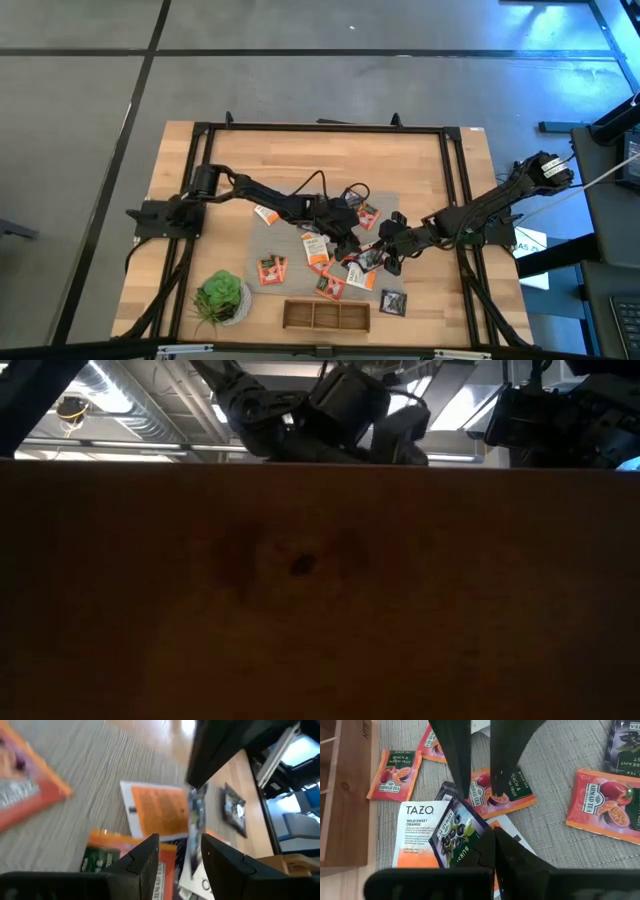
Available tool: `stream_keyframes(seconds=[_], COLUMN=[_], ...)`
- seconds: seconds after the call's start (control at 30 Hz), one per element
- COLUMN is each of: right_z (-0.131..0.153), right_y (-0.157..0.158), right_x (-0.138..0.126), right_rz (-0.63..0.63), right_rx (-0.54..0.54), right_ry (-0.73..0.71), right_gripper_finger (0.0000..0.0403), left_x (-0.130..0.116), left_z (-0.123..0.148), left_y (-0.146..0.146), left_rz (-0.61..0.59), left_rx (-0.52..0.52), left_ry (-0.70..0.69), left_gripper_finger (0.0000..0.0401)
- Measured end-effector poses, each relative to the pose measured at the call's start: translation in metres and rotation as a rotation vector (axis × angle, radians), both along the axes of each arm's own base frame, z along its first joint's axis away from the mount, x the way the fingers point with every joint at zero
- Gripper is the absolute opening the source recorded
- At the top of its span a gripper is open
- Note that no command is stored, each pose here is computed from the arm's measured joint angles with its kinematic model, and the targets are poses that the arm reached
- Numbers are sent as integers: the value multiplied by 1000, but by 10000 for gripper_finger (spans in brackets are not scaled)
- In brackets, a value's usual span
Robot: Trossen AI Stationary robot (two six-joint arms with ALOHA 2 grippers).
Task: Pick & Place Tea
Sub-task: Put the black tea bag into the right section of the wooden organizer
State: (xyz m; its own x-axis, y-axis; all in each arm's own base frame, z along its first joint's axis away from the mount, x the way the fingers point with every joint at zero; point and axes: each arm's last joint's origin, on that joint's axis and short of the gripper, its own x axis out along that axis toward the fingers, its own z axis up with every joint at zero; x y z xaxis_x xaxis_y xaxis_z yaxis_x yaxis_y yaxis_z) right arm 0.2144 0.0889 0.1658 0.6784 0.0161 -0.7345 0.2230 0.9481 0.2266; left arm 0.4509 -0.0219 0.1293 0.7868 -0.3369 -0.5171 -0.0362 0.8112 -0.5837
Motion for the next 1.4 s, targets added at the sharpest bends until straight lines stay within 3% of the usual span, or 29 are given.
stream_keyframes(seconds=[0.7,1.4], right_z=[1,4], right_y=[0,1], right_x=[1,4], right_rz=[5,15], right_rx=[-34,-30], right_ry=[-26,-70], right_gripper_finger=[0,0], left_x=[2,3], left_z=[2,3], left_y=[-13,-19], left_rz=[-42,-52], left_rx=[-48,20], left_ry=[-42,-78], left_gripper_finger=[143,136])
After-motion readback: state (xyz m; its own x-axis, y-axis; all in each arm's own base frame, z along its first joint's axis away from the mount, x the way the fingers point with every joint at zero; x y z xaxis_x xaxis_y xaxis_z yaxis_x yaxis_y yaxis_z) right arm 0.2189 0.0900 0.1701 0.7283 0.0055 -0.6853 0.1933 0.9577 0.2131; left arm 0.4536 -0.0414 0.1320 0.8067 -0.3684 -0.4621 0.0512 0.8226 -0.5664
